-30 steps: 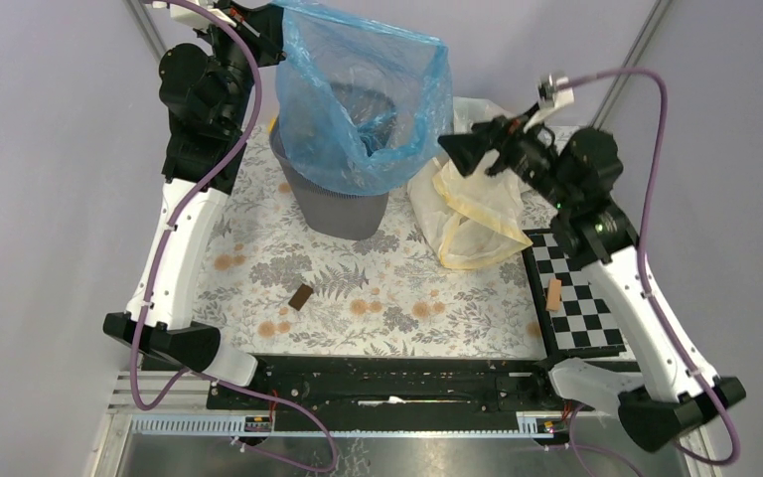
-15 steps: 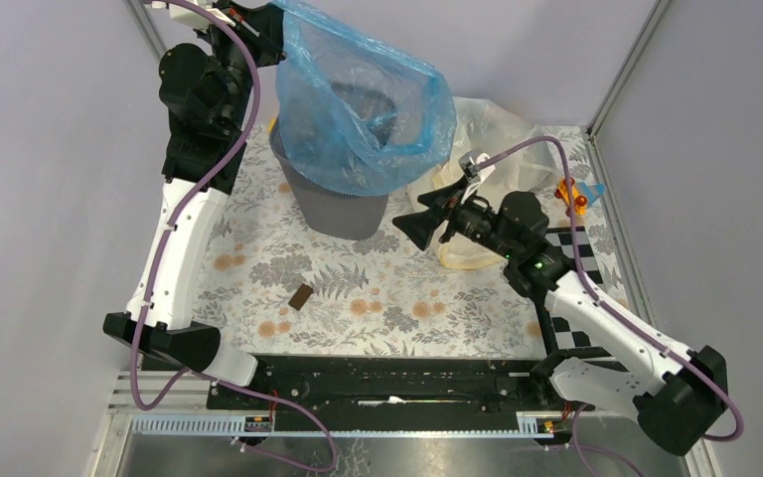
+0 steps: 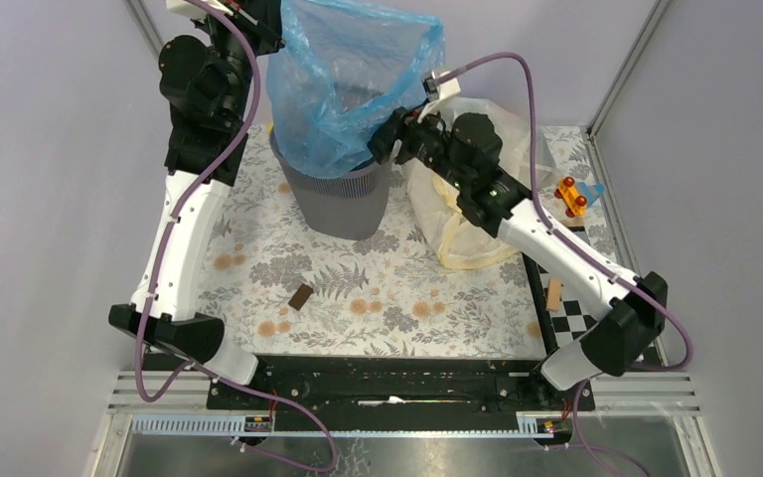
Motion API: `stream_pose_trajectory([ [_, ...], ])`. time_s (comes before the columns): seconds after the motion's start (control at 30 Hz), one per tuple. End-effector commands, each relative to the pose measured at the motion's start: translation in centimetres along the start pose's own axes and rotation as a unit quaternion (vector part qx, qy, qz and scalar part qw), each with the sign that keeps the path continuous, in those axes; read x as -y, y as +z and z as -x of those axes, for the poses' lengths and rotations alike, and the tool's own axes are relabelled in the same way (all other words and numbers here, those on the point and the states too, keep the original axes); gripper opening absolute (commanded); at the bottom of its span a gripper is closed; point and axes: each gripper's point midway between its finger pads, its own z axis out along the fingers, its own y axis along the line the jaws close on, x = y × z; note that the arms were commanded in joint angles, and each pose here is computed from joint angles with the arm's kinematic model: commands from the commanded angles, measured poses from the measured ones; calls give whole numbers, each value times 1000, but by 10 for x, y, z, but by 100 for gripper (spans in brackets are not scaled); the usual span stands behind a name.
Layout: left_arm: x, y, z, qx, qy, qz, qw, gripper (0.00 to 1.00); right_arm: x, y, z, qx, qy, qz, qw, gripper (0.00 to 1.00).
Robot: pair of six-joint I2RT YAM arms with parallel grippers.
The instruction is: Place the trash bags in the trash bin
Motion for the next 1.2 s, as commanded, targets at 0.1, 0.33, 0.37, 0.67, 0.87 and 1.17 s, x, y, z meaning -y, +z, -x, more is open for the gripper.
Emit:
stream_pose_trajectory([
  [0.1, -14, 21, 9, 35, 12, 15, 999, 0, 24, 34, -5, -30, -41, -54, 997, 61],
  [0.33, -45, 28, -26, 7, 1, 36, 999, 0, 50, 47, 3, -41, -88, -118, 988, 62],
  [0.37, -49, 29, -31, 4, -1, 37, 999, 0, 57, 46, -4, -60, -95, -133, 985, 63],
  [0.67, -78, 41, -54, -21, -25, 44, 999, 0, 86, 39, 31, -58, -181, -222, 956, 66],
  [0.87, -84, 47, -72, -43, -28, 38, 998, 0, 63, 17, 35, -82, -216, -160, 960, 97],
  [1.17, -88, 42, -74, -49, -36, 42, 997, 0, 9, -36, 22, -79, -202, -25, 976, 95],
])
